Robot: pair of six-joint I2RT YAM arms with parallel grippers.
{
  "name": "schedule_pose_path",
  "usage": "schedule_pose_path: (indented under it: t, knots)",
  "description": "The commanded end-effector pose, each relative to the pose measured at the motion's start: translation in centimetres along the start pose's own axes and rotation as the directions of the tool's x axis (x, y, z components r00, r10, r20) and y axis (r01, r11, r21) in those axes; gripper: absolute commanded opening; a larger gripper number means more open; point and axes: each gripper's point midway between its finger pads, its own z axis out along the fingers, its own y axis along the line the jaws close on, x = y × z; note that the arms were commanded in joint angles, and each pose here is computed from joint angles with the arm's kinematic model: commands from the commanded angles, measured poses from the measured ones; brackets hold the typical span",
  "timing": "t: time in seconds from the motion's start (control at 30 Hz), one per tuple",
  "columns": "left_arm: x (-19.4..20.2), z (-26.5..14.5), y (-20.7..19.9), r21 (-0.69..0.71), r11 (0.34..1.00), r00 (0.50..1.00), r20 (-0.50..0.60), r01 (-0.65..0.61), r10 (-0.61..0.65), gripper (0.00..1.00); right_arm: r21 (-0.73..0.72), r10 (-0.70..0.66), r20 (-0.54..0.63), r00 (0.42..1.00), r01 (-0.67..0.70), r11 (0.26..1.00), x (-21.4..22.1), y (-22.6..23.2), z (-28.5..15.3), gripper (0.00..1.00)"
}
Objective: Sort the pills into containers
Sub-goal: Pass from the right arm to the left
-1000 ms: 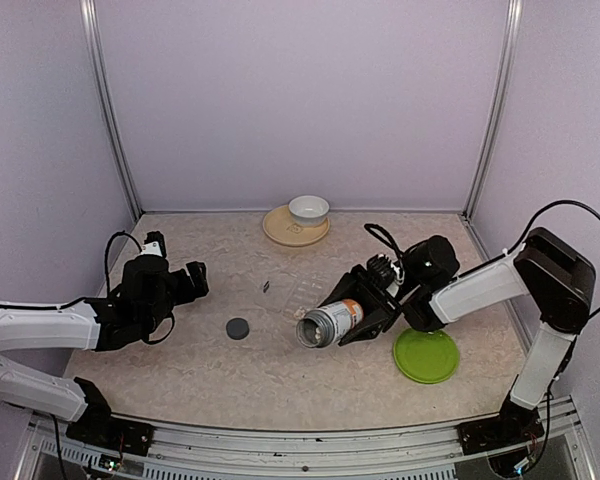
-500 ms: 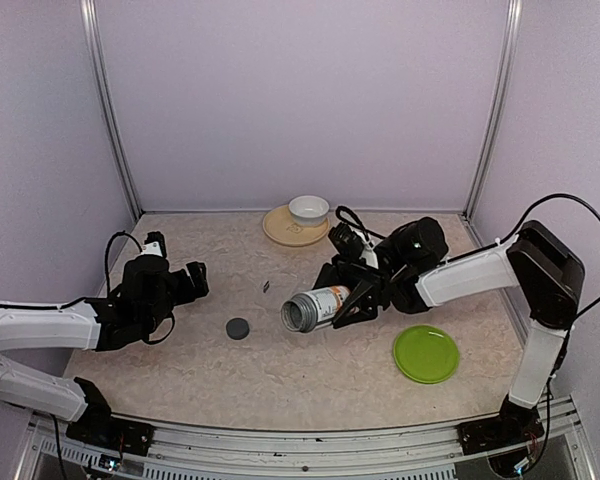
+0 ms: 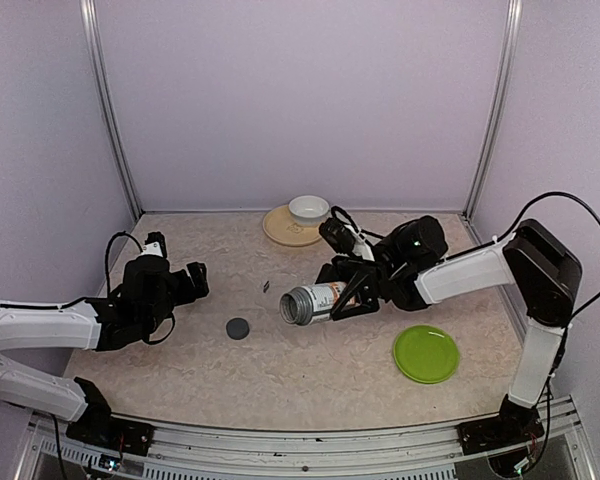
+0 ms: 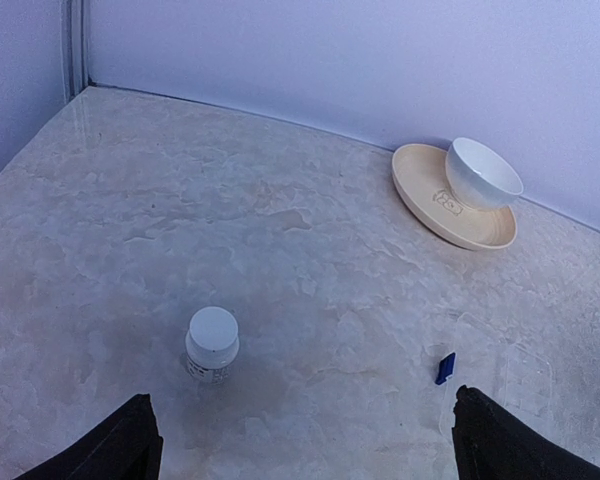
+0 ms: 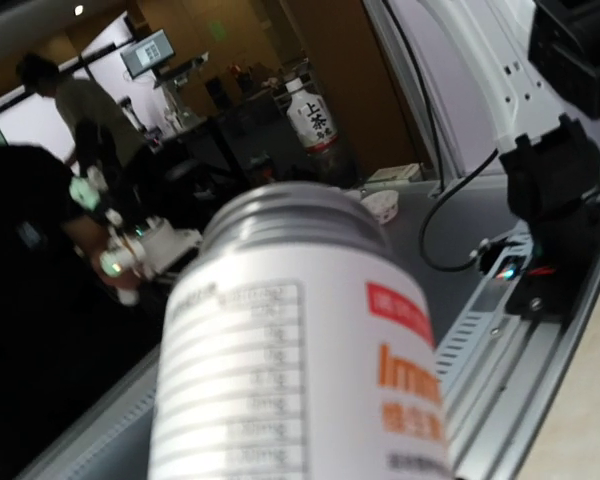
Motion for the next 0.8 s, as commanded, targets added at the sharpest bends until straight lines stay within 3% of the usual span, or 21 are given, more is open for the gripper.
schedule_pose_path:
  t: [0.0,0.23,0.3,0.43,0.77]
  knots:
    - [-0.2,0.2,0.0,-0.004,1.0,1.0,0.007,-0.002,0.002,0.99,-0.078,-0.204,-0.206,0.957,0.192,0.978,2.5,4.1,-0.7,0.05]
    - [0.1,0.4,0.0,-0.003,1.0,1.0,0.0,-0.006,0.006,0.99,-0.145,-0.372,-0.146,0.917,0.352,0.925,2.5,10.2,-1.1,0.06]
    - [0.2,0.5,-0.1,-0.003,1.0,1.0,-0.005,-0.007,0.007,0.99,-0.159,-0.356,-0.092,0.93,0.339,0.927,2.3,11.4,-1.5,0.07]
    - [0.8,0.9,-0.2,-0.003,1.0,1.0,-0.023,-0.016,0.016,0.99,-0.129,-0.49,0.013,0.872,0.488,0.863,1.3,14.2,-2.5,0.08]
    - [1.1,1.2,-0.4,0.0,1.0,0.999,-0.035,-0.018,0.018,0.99,0.004,-0.503,0.076,0.861,0.504,0.864,3.1,12.3,-4.9,0.07]
